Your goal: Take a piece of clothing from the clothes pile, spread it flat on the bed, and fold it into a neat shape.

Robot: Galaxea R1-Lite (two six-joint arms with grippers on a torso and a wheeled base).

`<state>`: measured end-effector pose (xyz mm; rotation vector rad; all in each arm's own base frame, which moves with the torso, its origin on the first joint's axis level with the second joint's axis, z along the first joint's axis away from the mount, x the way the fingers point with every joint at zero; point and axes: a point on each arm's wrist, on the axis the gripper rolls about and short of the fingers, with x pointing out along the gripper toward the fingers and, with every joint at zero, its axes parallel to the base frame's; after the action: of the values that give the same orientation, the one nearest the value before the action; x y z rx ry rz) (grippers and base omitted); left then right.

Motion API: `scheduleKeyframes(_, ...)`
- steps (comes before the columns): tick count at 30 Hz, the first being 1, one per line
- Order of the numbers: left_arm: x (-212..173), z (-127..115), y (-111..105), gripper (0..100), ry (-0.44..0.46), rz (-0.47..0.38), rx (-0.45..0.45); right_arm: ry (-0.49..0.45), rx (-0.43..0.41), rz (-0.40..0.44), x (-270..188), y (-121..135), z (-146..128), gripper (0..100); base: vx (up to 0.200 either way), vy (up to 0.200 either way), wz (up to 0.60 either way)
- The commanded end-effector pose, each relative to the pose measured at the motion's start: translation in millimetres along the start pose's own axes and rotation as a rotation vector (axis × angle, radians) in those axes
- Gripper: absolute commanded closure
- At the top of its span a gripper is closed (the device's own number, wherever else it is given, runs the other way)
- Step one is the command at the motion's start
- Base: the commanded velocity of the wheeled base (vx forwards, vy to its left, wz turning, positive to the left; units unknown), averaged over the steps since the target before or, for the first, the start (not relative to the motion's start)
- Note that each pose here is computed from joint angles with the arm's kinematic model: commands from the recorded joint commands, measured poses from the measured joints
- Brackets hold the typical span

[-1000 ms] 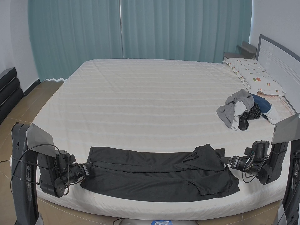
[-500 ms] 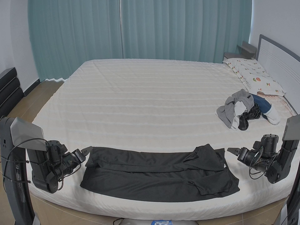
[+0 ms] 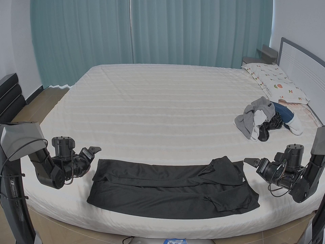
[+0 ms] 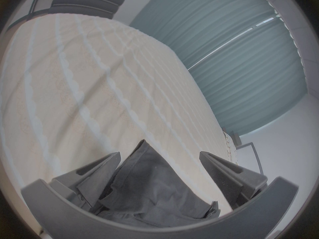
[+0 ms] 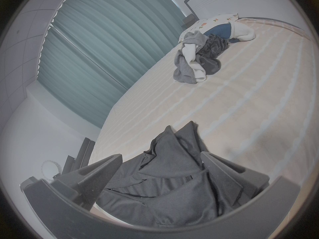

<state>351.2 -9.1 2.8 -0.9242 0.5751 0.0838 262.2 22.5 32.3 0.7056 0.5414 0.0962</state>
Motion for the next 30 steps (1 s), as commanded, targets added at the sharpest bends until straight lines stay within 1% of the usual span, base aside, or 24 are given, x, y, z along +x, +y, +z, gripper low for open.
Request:
scheduleKeyframes(1,22.7,8.9,-6.9,0,0.009,0.022,-0.090,0.065,0.006,-0.004,28.2,-3.1,-16.2,0,0.000,0.000,0.00)
scheduleKeyframes(4,23.2,4.7,0.3,0,0.011,0.058,-0.077,0.087,0.009,-0.035,32.4,-9.7,-23.1,0,0.000,0.000,0.00)
scheduleKeyframes(5,17.4,-1.2,9.3,0,0.030,0.096,-0.056,0.084,0.009,-0.051,32.5,-11.0,-24.7,0,0.000,0.000,0.00)
scheduleKeyframes(8,8.4,-13.8,23.0,0,0.075,0.144,0.011,0.082,0.014,-0.080,25.5,-13.3,-27.1,0,0.000,0.000,0.00)
scheduleKeyframes(9,5.9,-15.9,23.3,0,0.082,0.143,0.036,0.083,0.018,-0.087,23.4,-15.6,-27.7,0,0.000,0.000,0.00)
scheduleKeyframes(11,2.8,-20.9,25.6,0,0.098,0.154,0.059,0.077,0.026,-0.091,21.9,-18.5,-28.3,0,0.000,0.000,0.00)
scheduleKeyframes(14,1.7,-34.0,23.2,0,0.131,0.160,0.099,0.046,0.024,-0.082,20.6,-22.4,-26.9,0,0.000,0.000,0.00)
scheduleKeyframes(20,2.4,-34.8,21.1,0,0.128,0.153,0.105,0.056,0.014,-0.068,18.6,-21.3,-34.8,0,0.000,0.000,0.00)
scheduleKeyframes(26,4.6,-33.9,21.3,0,0.124,0.152,0.106,0.052,0.013,-0.061,18.6,-20.3,-34.4,0,0.000,0.000,0.00)
scheduleKeyframes(27,4.9,-33.6,21.1,100,0.120,0.154,0.107,0.052,0.013,-0.061,18.6,-20.3,-34.4,0,0.000,0.000,0.00)
scheduleKeyframes(30,4.4,-32.4,20.9,100,0.087,0.179,0.113,0.053,0.013,-0.062,18.8,-20.5,-34.7,0,0.000,0.000,0.00)
